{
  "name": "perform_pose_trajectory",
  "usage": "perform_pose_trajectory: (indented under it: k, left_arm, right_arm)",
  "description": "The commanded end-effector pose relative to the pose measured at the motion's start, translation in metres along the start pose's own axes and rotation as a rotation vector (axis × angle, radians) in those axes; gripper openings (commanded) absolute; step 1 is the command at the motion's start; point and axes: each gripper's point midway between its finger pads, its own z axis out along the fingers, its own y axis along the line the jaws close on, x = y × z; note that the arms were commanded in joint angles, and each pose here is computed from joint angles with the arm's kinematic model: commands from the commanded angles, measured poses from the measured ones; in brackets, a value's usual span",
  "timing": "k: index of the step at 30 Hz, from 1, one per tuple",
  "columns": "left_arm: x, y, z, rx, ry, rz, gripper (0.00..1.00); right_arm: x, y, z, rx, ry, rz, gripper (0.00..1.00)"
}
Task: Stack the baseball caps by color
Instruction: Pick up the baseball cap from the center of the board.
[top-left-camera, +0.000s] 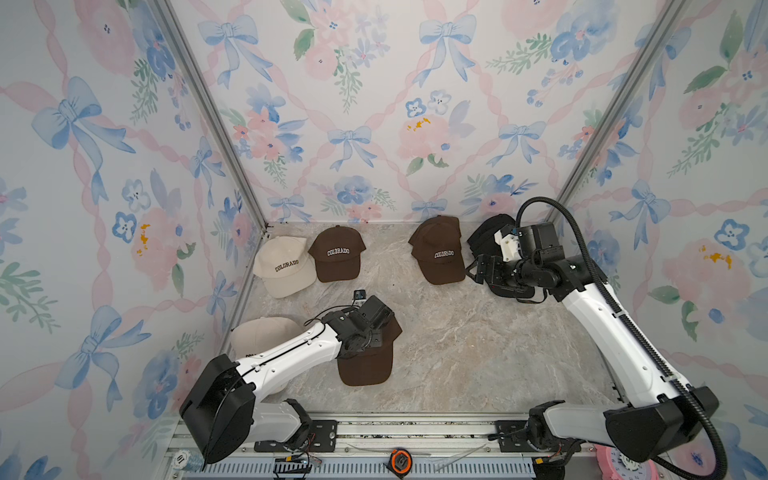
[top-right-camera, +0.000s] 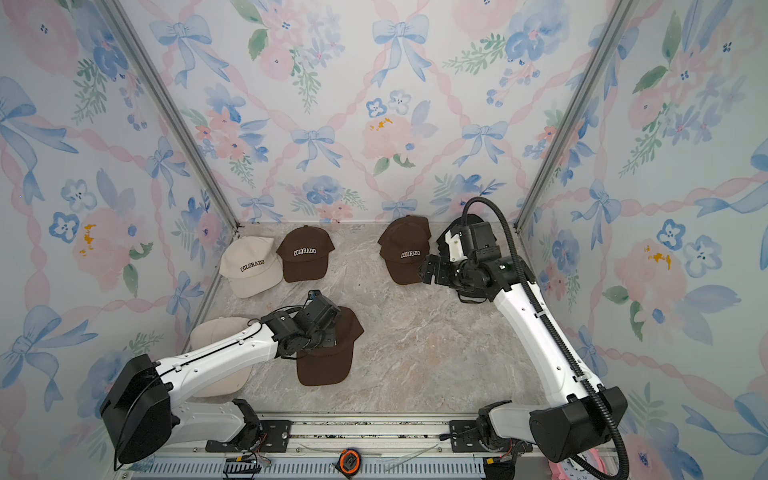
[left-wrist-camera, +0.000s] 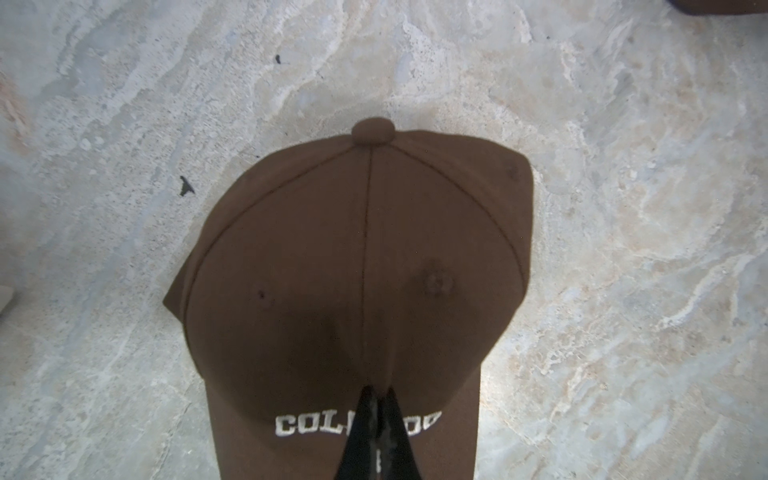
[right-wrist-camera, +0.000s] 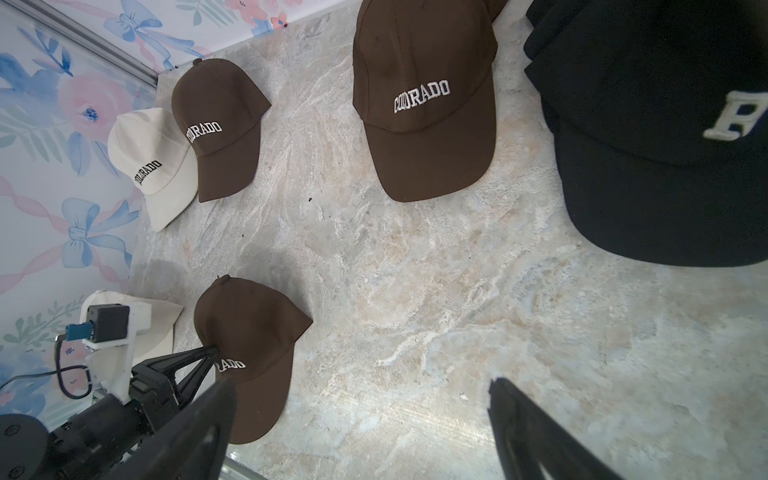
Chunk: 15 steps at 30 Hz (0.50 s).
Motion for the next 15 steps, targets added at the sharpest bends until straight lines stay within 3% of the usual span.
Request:
perform_pose_trajectory:
  k: [1,15]
  left_arm:
    - [-0.016,-0.005,-0.018,0.028,-0.038,-0.012,0.00]
    - [-0.067,-0.060,-0.048,0.097,-0.137,-0.018,0.00]
  right_arm:
    - [0.000,-0.001,-0.006,-0.010,-0.011,-0.006,0.96]
    - [-0.007,-0.015,-0.018,0.009,-0.053,0.026,0.96]
